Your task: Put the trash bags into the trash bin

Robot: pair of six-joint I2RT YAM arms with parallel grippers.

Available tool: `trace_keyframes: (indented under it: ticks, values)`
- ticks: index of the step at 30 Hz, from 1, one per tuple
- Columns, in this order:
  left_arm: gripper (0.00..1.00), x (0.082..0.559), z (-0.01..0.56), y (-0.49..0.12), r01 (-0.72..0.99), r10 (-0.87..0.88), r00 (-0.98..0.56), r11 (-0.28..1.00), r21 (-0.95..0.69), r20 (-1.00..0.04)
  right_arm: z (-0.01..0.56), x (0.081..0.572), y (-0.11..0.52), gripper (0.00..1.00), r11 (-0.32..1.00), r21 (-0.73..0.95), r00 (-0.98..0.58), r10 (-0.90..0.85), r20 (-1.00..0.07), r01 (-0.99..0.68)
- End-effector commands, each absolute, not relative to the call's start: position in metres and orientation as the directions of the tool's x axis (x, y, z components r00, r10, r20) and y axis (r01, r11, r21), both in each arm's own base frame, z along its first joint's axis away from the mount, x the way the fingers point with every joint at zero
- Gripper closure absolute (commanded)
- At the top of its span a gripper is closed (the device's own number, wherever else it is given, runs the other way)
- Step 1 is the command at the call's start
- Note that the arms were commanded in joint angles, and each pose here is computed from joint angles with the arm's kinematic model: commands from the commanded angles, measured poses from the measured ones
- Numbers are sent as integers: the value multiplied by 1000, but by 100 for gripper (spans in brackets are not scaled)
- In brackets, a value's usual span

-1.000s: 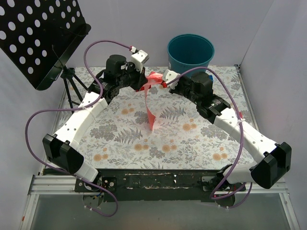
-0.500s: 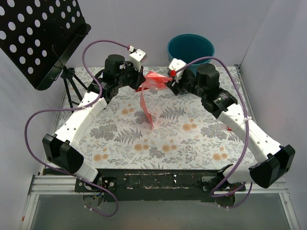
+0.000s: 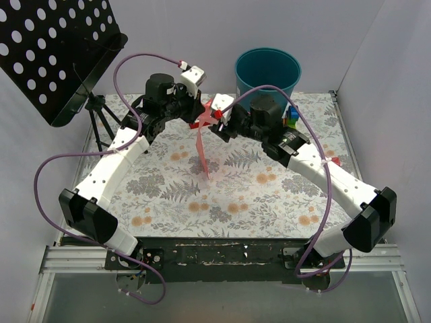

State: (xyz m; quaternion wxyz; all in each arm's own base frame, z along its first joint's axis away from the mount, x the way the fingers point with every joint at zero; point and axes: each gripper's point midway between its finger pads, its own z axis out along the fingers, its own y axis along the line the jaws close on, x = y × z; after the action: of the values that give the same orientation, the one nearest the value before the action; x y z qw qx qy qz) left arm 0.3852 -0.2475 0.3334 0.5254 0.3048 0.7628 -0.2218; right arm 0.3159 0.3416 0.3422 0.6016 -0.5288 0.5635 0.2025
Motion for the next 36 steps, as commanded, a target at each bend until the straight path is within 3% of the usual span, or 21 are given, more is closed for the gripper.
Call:
trace_keyframes:
  ticks: [1, 4, 13, 20, 28, 36]
  values:
    - [100, 381, 360, -253, 722, 204, -220, 692, -18, -954, 391, 348, 336, 36, 543, -515, 381, -347, -857, -663]
    - [100, 379, 360, -252, 728, 209, -214, 686, -13, -954, 403, 358, 332, 37, 597, -520, 397, -338, -854, -611]
    - [100, 377, 356, -252, 733, 217, -209, 681, -6, -954, 408, 344, 342, 37, 559, -461, 372, -273, -887, -689]
    - [100, 372, 366, -254, 746, 199, -191, 666, -10, -961, 387, 357, 340, 37, 552, -521, 376, -362, -853, -651]
    - [100, 356, 375, -256, 788, 207, -149, 615, 10, -967, 400, 418, 301, 37, 748, -536, 350, -418, -838, -391]
    - [100, 365, 390, -233, 720, 225, -54, 683, 118, -973, 375, 483, 254, 39, 807, -373, 175, -330, -928, -459]
